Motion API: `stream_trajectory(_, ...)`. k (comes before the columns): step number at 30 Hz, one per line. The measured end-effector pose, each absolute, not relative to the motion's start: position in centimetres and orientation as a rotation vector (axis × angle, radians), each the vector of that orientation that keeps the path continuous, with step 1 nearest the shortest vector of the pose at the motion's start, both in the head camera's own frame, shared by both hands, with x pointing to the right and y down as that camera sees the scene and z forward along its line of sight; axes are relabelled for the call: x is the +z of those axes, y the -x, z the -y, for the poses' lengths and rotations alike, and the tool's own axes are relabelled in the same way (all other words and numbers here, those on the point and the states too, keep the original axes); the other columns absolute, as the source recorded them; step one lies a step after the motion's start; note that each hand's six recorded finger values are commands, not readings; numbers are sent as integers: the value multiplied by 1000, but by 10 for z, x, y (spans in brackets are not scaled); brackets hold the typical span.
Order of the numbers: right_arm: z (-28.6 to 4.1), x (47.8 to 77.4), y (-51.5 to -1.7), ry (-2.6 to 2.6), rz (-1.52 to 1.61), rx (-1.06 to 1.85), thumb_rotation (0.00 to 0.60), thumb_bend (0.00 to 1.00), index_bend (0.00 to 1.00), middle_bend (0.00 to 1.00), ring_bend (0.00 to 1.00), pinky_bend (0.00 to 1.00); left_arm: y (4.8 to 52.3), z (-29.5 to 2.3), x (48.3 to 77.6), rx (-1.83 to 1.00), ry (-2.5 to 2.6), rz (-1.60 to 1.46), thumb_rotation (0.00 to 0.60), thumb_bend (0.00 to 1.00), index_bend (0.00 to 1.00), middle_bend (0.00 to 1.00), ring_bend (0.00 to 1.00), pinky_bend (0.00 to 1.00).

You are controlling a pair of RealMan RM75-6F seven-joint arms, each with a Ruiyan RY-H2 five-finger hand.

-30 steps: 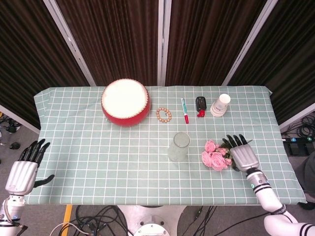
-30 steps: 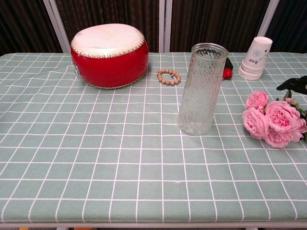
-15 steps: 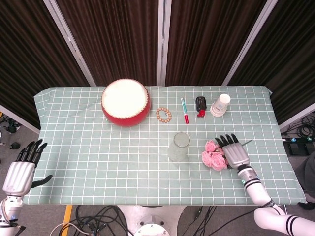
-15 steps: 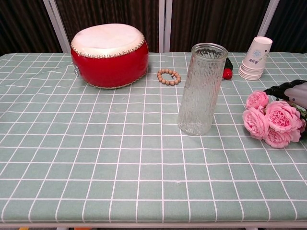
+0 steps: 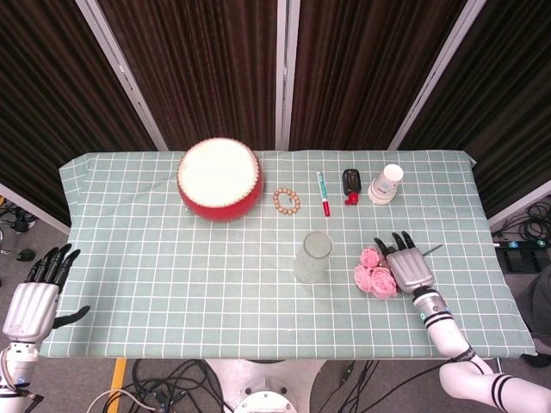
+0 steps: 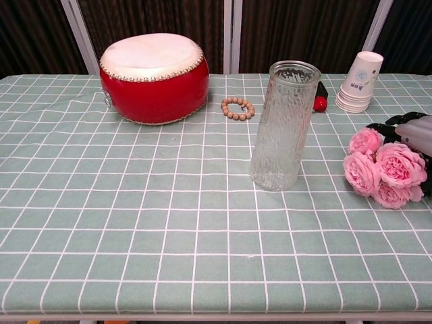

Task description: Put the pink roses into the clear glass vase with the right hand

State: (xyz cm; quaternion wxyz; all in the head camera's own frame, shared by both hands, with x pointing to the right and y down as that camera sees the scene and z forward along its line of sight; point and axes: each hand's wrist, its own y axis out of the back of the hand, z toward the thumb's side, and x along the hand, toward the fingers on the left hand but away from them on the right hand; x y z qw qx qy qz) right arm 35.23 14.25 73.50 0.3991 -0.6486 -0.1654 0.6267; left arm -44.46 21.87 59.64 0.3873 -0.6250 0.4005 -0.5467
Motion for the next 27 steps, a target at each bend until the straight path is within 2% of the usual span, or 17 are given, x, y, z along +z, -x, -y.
stream_trajectory(14, -136, 723, -359, 1643, 520, 1554, 600, 145, 320, 619, 169, 0, 445, -219, 597, -1396, 1591, -1017, 600, 22, 73, 23, 0, 170)
stream_trajectory(21, -129, 707, -367, 1672, 647, 1513, 600, 167, 600, 662, 231, 0, 444, -218, 596, -1394, 1589, -1015, 600, 23, 74, 23, 0, 170)
stream_trajectory(27, -120, 685, -370, 1784, 855, 1442, 600, 169, 646, 680, 253, 0, 442, -217, 595, -1390, 1585, -1012, 600, 22, 73, 23, 0, 170)
